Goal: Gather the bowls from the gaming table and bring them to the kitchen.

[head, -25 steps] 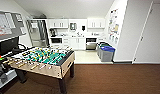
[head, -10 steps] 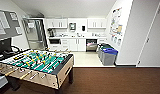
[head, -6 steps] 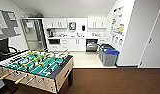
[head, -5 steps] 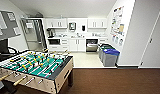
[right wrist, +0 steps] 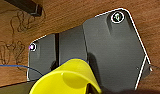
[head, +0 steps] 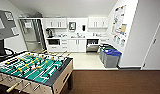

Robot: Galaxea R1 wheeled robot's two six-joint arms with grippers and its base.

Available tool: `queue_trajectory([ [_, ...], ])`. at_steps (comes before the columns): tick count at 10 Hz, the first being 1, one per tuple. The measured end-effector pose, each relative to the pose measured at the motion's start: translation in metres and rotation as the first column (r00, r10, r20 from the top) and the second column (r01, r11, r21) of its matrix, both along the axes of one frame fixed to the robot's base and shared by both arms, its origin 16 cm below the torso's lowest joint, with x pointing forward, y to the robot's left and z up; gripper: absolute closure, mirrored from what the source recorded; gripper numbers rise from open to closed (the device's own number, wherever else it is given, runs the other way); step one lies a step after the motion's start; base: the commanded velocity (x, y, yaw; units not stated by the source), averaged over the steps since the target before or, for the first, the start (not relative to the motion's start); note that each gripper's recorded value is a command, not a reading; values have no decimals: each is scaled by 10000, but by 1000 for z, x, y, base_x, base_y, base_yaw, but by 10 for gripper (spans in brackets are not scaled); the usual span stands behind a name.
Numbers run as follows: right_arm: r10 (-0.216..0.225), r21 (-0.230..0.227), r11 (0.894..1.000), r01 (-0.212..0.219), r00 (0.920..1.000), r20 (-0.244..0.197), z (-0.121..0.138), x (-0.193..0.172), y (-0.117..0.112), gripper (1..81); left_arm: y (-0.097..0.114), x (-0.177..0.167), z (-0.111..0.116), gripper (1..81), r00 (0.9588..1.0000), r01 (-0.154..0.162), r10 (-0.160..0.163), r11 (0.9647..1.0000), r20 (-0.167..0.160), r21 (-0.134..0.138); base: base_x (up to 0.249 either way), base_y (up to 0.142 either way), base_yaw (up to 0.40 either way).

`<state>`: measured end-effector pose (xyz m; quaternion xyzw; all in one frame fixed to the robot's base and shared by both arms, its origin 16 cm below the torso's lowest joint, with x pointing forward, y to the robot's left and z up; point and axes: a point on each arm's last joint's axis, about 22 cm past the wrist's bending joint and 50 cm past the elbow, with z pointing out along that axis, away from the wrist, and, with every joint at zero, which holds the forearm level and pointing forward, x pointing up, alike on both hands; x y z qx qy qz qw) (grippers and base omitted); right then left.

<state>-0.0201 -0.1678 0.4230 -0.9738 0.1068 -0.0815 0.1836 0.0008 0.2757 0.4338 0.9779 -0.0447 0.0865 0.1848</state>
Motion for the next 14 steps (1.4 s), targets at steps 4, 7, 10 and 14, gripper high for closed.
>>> queue_trajectory([
  [4,-1,0,10000,1,10000,-57,0,-5,0,811,0,-7,0,811,10000,1,-1,10000,-72,14,191,0,0],
  [7,-3,-10,10000,3,10000,-62,0,-5,0,811,0,-6,0,811,10000,0,0,10000,-56,6,191,0,0],
  [10,-4,-6,10000,4,10000,-62,0,-5,0,811,1,-6,0,811,10000,1,-1,10000,-60,24,191,0,0],
  [14,2,-3,10000,-2,10000,-64,0,-5,0,811,1,-6,0,811,10000,0,0,10000,-57,3,191,-17,0],
])
